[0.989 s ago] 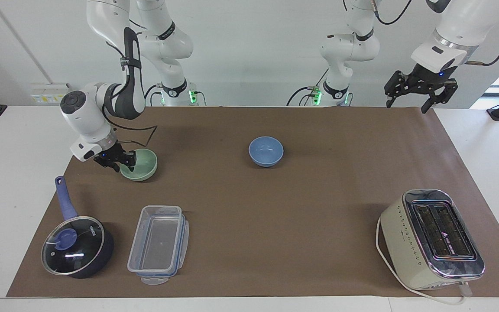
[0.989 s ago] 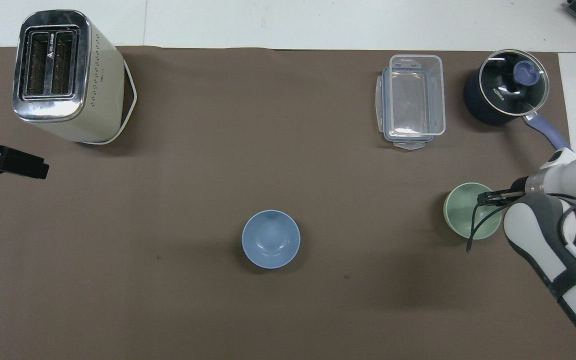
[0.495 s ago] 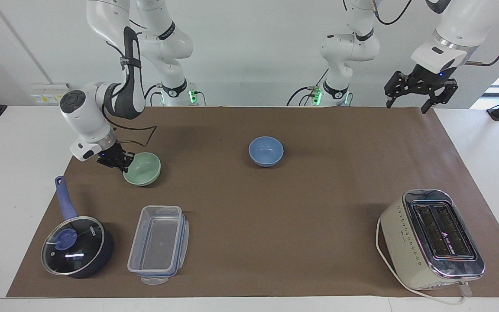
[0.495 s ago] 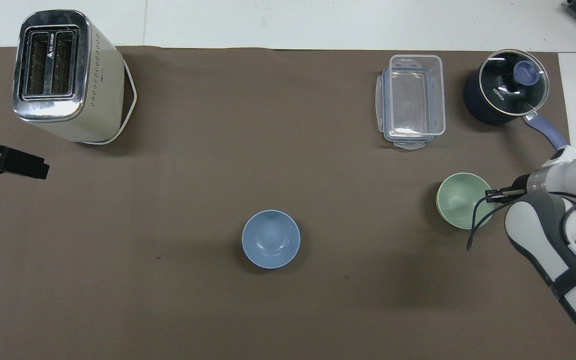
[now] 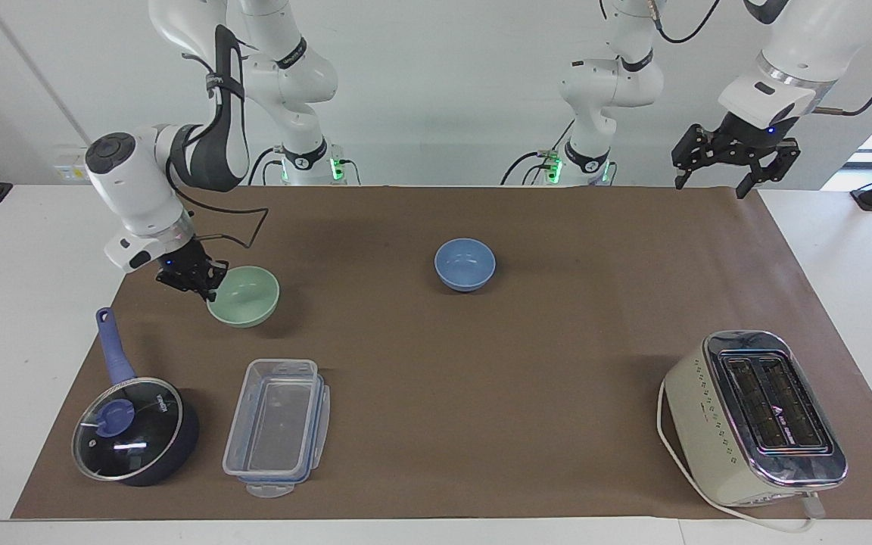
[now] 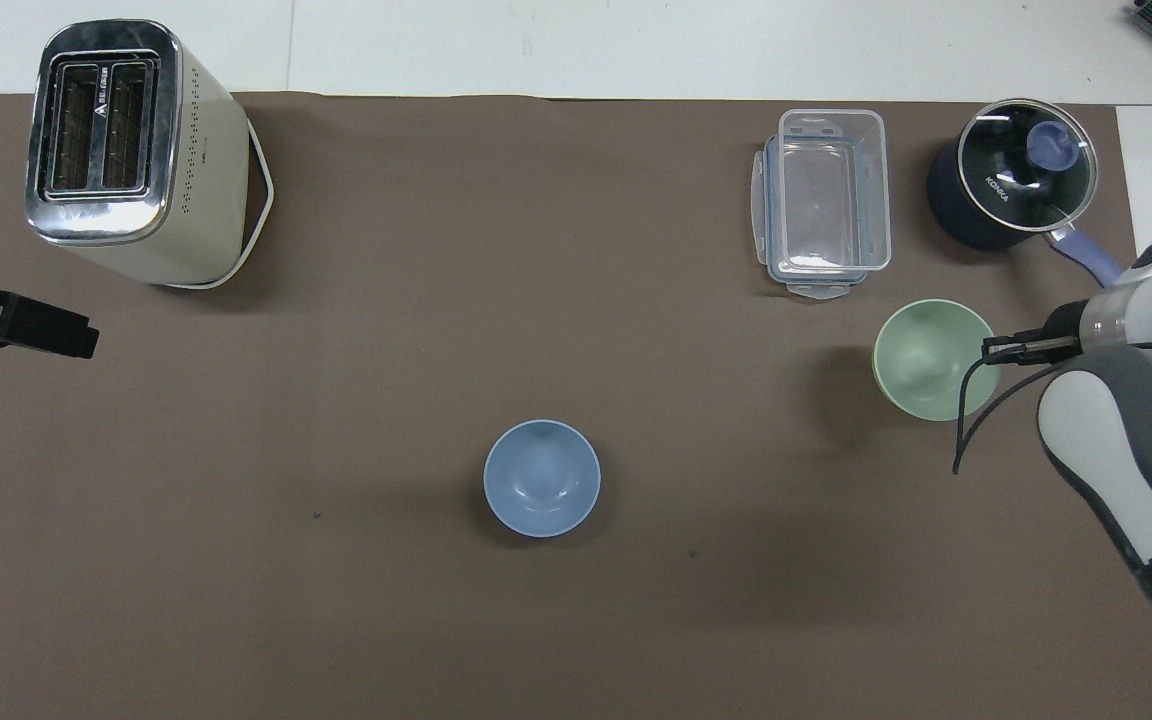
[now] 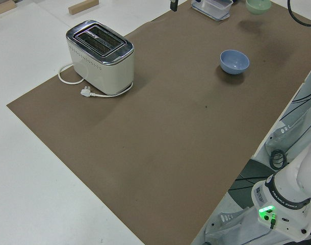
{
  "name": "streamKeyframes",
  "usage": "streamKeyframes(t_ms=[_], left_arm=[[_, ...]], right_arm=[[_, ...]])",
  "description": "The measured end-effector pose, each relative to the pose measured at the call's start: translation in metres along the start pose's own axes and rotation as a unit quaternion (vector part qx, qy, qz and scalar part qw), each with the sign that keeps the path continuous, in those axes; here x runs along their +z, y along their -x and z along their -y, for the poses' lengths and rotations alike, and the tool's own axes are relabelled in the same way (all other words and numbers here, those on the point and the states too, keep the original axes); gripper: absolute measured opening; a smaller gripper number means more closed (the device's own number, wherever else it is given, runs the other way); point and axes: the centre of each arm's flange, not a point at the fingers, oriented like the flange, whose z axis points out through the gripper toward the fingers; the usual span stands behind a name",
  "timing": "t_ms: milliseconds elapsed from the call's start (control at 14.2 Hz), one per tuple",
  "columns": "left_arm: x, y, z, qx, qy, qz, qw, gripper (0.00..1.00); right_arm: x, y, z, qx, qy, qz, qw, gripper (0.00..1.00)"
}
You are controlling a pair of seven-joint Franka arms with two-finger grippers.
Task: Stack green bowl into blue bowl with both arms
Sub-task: 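Grasp the green bowl rim with the right gripper and lift, then carry the green bowl over the blue bowl and lower it in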
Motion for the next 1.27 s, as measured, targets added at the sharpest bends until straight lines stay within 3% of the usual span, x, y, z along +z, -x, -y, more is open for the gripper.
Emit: streamKeyframes(t_ms=[353, 919, 1272], left_arm=[[0.000, 0.000, 0.000, 0.000, 0.000, 0.000, 1.000, 1.00], [0.000, 0.000, 0.000, 0.000, 0.000, 0.000, 1.000, 1.00], [0.000, 0.000, 0.000, 0.000, 0.000, 0.000, 1.000, 1.00]], right_arm=[[-0.048, -0.017, 0.085, 0.002, -0.022, -0.018, 1.000, 0.04], [-0.034, 0.008, 0.294, 0.071, -0.041, 0.008, 0.997, 0.04], [-0.022, 0.036, 0.375, 0.094, -0.047, 0.016, 0.994, 0.04]])
